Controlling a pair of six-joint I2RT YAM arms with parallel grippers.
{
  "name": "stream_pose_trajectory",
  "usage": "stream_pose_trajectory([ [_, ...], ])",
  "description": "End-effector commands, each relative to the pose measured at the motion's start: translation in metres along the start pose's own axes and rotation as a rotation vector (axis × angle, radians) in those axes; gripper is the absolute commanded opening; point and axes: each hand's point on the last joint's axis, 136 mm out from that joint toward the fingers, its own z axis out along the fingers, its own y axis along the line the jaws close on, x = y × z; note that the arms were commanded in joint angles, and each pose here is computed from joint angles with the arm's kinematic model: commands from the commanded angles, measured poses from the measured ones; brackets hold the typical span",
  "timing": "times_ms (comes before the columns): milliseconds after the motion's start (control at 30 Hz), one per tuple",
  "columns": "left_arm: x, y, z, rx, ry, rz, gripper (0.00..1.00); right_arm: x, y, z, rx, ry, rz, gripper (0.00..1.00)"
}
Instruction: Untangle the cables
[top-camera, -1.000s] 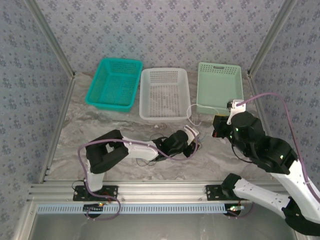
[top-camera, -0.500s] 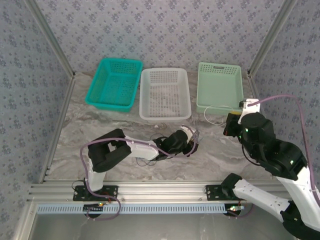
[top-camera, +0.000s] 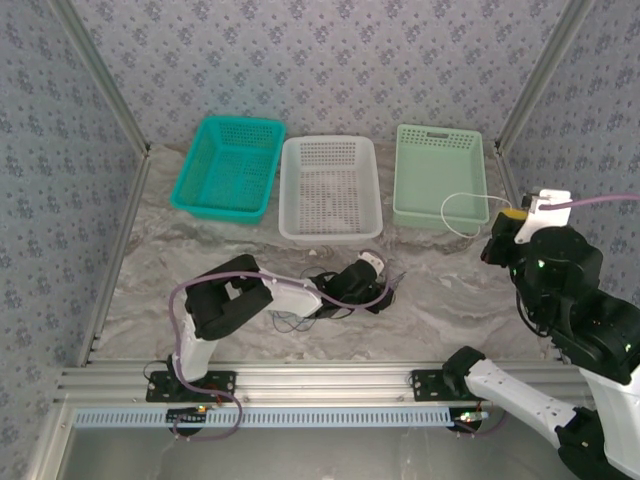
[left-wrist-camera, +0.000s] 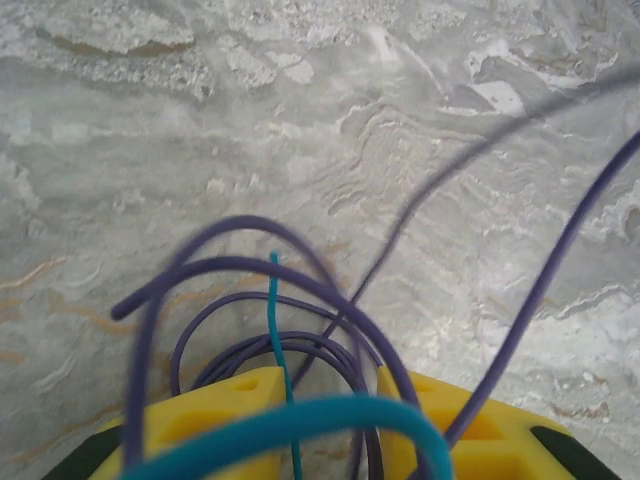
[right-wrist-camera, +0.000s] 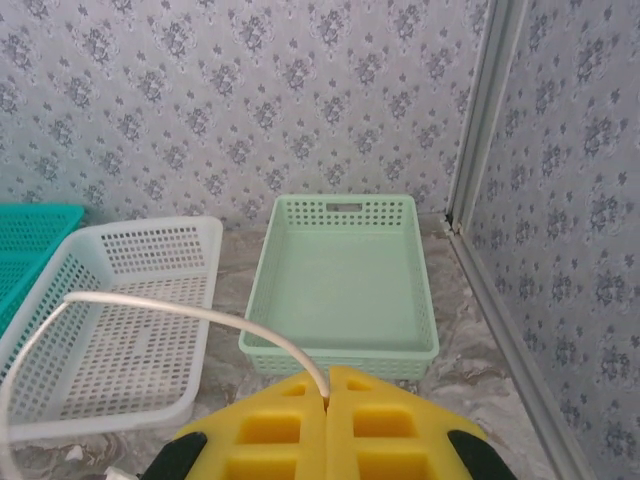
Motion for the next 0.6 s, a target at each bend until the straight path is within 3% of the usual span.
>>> stream_pose_trajectory([
  [0, 0.013, 0.005, 0.006, -0.014, 0.064, -0.026, 0.3, 0.0, -0.005, 0.003, 0.049, 0.013, -0.063, 0.0],
  [200, 0.004, -0.001, 0.001, -0.023, 0.067, 0.014, 0.33, -0.007, -0.005, 0.005, 0.064, 0.006, -0.088, 0.0],
  [367, 0.015, 0.013, 0.004, -0.057, 0.107, -0.018, 0.42, -0.054, -0.025, -0.029, 0.058, -0.154, -0.021, 0.0],
  [467, 0.015, 0.01, 0.007, -0.043, 0.113, -0.018, 0.43, -0.045, -0.015, -0.022, 0.03, -0.098, -0.055, 0.0],
  [567, 0.013, 0.002, 0.008, -0.036, 0.126, 0.008, 0.52, -0.023, 0.003, -0.004, -0.006, -0.013, -0.064, 0.0],
])
